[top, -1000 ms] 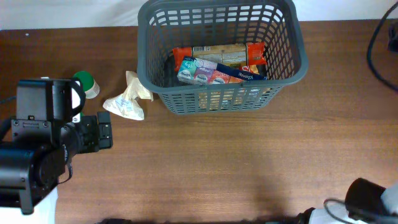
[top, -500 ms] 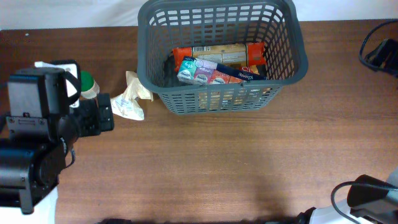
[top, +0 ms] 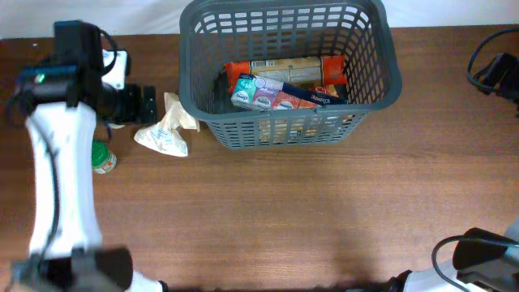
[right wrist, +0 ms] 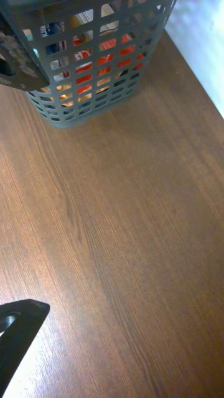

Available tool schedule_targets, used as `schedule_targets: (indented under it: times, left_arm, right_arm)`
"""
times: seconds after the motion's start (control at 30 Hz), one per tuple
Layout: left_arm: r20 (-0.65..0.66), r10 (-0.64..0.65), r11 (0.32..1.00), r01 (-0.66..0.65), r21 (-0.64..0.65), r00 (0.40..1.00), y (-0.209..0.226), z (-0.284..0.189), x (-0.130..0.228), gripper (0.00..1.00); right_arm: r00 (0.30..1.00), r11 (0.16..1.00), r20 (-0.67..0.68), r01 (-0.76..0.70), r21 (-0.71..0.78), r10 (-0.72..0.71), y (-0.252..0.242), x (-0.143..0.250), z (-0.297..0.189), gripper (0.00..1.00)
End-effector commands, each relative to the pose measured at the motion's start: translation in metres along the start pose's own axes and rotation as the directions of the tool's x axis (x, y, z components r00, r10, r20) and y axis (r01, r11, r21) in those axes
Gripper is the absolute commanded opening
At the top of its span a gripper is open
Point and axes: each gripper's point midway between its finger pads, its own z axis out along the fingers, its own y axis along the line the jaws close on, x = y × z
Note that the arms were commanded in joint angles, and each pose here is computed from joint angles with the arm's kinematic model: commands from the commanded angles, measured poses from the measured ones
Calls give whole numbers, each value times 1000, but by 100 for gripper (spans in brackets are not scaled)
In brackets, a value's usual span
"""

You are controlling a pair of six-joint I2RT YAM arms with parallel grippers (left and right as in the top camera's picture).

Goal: Pack container
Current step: 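Reach the left gripper to the cream plastic bag and grasp it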

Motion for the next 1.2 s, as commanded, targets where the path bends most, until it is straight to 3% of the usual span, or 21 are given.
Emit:
schedule_targets:
  times: [0.0, 0.1, 0.33, 0.4, 0.5, 0.9, 1.03, 1.17]
  left_arm:
    - [-55, 155, 986, -151, 74, 986, -9, 35, -4, 99]
    - [-100, 257, 964, -248, 93, 961, -13, 66, -7, 93]
    - [-148, 309, 951, -306, 38, 940, -4, 138, -24, 92]
    - [-161, 368, 930, -363, 61, 916, -6, 158, -24, 82]
    - [-191, 412, 911, -404, 80, 891, -6, 183, -20, 77]
    - [-196, 481, 877, -471, 99, 855, -5, 236, -21, 67]
    - [-173, 559, 829, -540, 149, 811, -11, 239, -19, 54]
    - [-96, 682, 719, -643, 264, 725, -29, 241, -13, 42]
  right_arm:
    - [1000, 1000, 0, -3, -12, 3, 2, 0, 0, 99]
    - [1000, 1000, 0, -2, -12, 2, 2, 0, 0, 99]
    - [1000, 1000, 0, -2, -13, 2, 2, 0, 0, 99]
    - [1000, 1000, 0, -2, -13, 2, 2, 0, 0, 99]
    - [1000, 1000, 0, -2, -13, 2, 2, 0, 0, 99]
    - [1000, 1000, 0, -2, -12, 2, 2, 0, 0, 99]
    - [1000, 1000, 0, -2, -12, 2, 2, 0, 0, 99]
    - [1000, 1000, 0, -2, -13, 2, 2, 0, 0, 99]
